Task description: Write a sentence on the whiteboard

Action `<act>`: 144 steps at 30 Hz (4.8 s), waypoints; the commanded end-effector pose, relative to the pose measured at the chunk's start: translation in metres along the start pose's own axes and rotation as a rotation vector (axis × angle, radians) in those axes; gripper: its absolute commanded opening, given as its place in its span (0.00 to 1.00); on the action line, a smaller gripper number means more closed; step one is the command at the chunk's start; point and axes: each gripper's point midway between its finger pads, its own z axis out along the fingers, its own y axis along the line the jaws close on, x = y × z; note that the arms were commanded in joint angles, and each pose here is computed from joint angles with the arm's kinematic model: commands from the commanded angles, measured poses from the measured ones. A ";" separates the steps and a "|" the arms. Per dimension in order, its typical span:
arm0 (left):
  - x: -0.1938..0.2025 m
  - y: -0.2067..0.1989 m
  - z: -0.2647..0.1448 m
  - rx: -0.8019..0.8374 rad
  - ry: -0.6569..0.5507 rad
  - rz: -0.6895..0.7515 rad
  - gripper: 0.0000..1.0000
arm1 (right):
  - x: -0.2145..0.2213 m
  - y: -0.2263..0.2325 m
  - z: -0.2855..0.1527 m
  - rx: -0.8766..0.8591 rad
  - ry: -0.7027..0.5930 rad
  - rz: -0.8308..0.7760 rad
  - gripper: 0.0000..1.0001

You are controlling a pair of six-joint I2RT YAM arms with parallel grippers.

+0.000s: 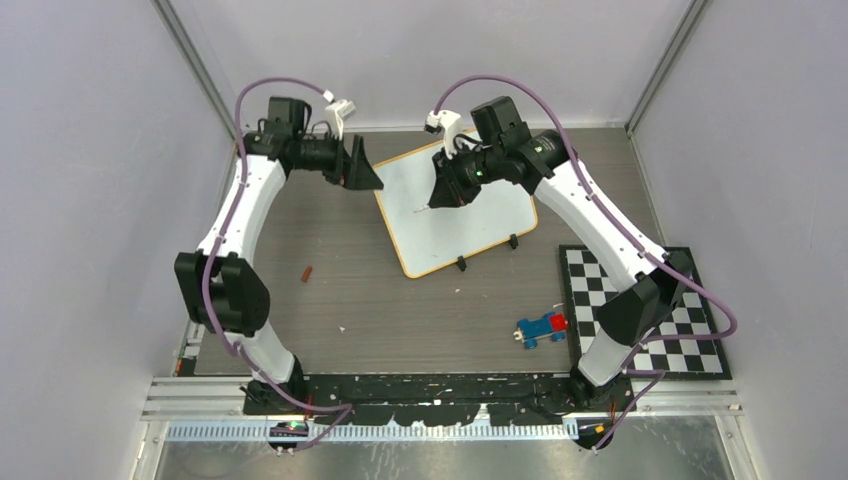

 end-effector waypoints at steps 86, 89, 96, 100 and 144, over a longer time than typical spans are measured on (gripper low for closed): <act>-0.004 -0.044 0.063 0.255 0.076 -0.159 0.48 | -0.014 0.008 -0.023 0.105 -0.163 0.097 0.00; -0.004 -0.043 0.064 0.254 0.074 -0.156 0.41 | -0.012 0.007 -0.014 0.108 -0.145 0.085 0.00; -0.001 -0.038 0.055 0.238 0.062 -0.152 0.35 | -0.020 0.006 -0.008 0.107 -0.157 0.079 0.00; 0.002 -0.037 0.054 0.241 0.062 -0.155 0.29 | -0.021 0.009 -0.002 0.090 -0.149 0.078 0.00; 0.008 -0.039 0.052 0.248 0.071 -0.129 0.00 | -0.011 -0.005 0.035 0.147 -0.106 0.098 0.00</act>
